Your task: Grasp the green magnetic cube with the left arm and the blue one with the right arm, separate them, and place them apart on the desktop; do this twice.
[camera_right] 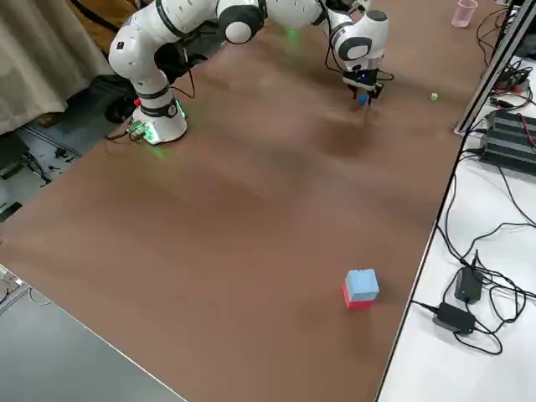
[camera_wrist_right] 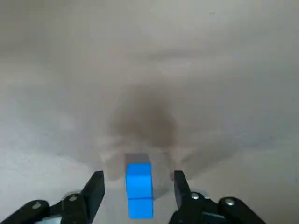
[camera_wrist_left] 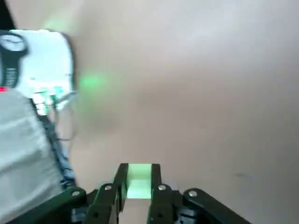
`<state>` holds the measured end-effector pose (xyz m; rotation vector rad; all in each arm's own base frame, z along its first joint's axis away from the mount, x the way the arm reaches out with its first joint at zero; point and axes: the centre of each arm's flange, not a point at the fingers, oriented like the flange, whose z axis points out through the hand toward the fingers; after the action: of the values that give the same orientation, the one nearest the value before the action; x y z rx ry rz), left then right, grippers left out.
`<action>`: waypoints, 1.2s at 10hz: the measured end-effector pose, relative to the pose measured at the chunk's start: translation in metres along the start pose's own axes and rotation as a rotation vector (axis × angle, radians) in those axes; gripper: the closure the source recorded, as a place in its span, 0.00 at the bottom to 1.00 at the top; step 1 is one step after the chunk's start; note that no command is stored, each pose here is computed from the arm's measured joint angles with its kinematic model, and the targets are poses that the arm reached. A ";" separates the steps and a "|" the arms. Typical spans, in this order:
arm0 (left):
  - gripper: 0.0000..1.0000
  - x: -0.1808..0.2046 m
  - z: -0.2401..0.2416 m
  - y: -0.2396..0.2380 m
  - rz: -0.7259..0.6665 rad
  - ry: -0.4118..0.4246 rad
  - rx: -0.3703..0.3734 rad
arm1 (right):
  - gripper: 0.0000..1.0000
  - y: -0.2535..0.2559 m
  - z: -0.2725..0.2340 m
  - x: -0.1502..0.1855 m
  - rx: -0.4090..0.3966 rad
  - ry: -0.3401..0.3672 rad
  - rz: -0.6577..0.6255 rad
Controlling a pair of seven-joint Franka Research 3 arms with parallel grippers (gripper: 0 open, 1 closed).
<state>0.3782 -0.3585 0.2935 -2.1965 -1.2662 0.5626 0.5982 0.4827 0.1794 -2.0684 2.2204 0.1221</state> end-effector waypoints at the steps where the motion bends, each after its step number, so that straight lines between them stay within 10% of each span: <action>1: 0.77 -0.017 0.010 -0.020 -0.001 0.003 0.067 | 0.24 0.001 -0.001 -0.001 -0.003 -0.004 -0.001; 6: 0.74 -0.133 0.143 -0.084 0.043 0.113 0.191 | 0.23 -0.010 -0.002 0.012 -0.009 0.004 0.019; 11: 0.01 -0.122 0.114 -0.065 0.000 0.072 0.092 | 0.24 -0.005 0.000 0.011 -0.034 0.016 -0.012; 12: 0.00 -0.106 0.076 -0.049 -0.015 0.062 0.011 | 0.24 -0.005 0.000 0.010 -0.034 0.016 -0.013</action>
<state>0.2517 -0.4127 0.2753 -2.1762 -1.2437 0.4903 0.6020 0.4722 0.1785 -2.1075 2.2292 0.1441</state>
